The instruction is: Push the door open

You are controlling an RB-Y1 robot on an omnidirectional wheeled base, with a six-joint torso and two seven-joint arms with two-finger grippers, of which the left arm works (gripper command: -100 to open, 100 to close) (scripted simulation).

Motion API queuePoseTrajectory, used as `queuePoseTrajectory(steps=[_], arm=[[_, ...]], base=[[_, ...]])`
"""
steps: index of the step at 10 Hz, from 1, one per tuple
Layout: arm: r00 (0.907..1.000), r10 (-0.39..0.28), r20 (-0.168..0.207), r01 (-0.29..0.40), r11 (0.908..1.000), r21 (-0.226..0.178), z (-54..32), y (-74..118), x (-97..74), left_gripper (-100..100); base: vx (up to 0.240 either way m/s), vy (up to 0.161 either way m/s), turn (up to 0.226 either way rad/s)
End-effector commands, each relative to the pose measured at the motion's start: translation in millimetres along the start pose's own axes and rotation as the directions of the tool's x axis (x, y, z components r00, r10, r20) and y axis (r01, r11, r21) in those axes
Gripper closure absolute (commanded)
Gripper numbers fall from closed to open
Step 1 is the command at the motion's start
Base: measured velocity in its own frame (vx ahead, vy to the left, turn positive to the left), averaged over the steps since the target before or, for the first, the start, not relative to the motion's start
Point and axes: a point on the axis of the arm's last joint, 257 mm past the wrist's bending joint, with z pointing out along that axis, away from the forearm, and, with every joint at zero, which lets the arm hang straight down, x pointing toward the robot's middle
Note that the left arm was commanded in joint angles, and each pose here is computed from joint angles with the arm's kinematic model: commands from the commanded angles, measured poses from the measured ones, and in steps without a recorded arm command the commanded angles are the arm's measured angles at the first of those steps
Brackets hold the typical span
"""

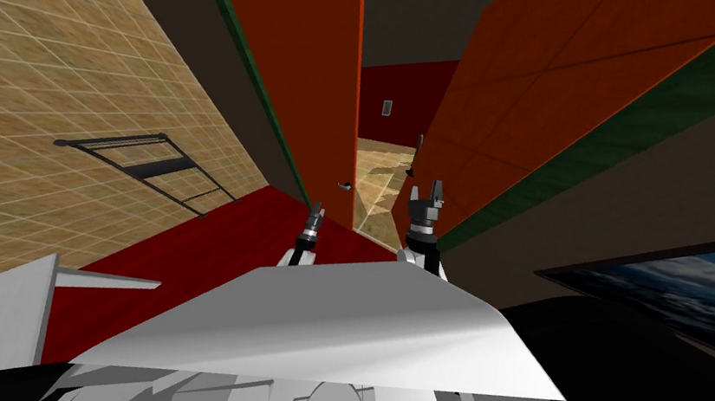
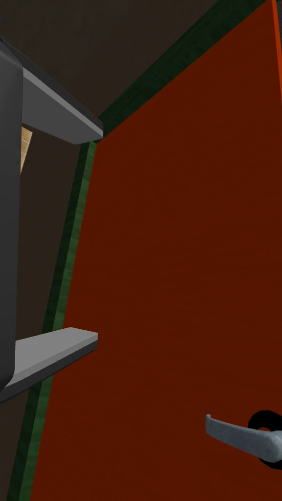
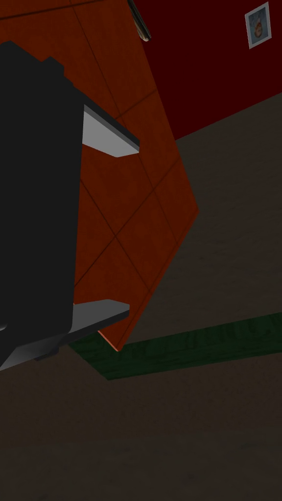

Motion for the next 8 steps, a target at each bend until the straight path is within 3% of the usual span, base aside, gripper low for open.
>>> queuePoseTrajectory(steps=[1, 8], arm=[[0.9998, -0.01, -0.017, 0.01, 0.9998, -0.019, -1.0, 11.9, 7.5, -100], [0.9959, -0.047, -0.077, 0.039, 0.9951, -0.091, -4.6, 53.8, 34.1, -100]], base=[[0.092, 0.052, -0.02], [0.08, 0.041, -0.021]])
